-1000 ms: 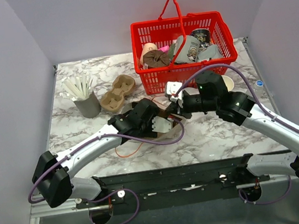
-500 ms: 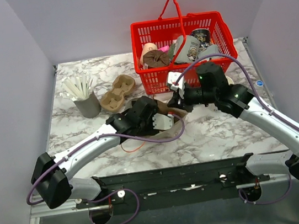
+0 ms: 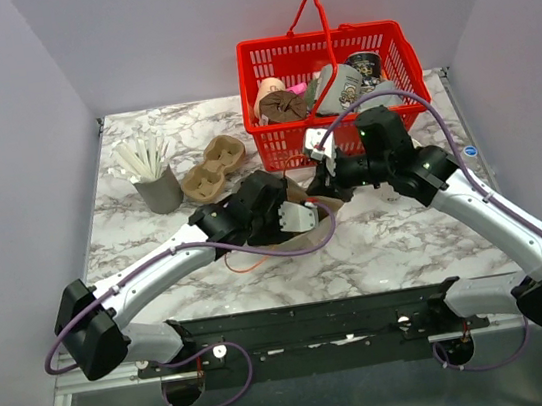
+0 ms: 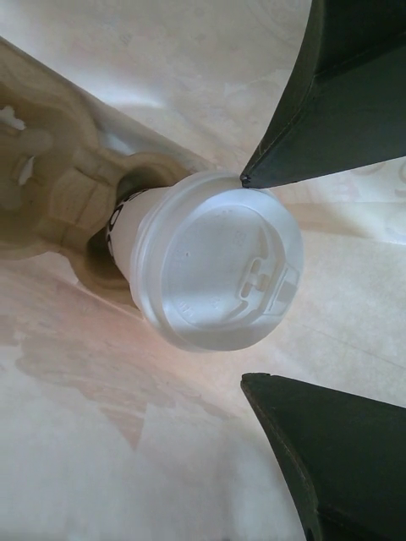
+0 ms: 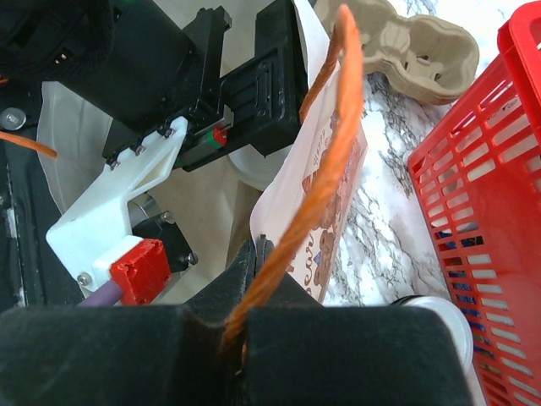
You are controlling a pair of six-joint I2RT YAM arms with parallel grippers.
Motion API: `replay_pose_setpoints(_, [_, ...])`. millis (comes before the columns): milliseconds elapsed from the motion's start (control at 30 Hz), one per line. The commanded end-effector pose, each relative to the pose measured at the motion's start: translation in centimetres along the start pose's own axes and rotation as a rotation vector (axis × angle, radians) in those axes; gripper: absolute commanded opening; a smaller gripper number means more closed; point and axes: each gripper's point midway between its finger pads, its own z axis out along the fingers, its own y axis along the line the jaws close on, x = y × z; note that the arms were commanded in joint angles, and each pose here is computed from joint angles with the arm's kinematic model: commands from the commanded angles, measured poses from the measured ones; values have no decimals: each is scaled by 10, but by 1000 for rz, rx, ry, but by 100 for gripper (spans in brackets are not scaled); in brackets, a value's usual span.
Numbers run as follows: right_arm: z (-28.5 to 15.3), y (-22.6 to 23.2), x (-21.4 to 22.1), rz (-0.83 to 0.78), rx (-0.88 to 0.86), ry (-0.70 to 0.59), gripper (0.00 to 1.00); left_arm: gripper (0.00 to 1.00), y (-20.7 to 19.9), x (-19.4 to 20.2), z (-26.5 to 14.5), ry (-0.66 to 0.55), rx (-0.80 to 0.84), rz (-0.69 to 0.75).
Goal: Pack the takeout coffee
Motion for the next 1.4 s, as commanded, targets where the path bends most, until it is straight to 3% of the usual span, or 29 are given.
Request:
replay_pose_setpoints(0, [-2,10,16,43,-52,63,1,99,15,-16,-15,-74,-30,-52])
replay_pose_setpoints(900, [4,-24,26,167,8,130,1,99,5,-47,-28,-214,96,-118])
replay_pose_setpoints(1367, [15,-34,34,190,4,181,1,99,24,-82,-50,-437,183,-390])
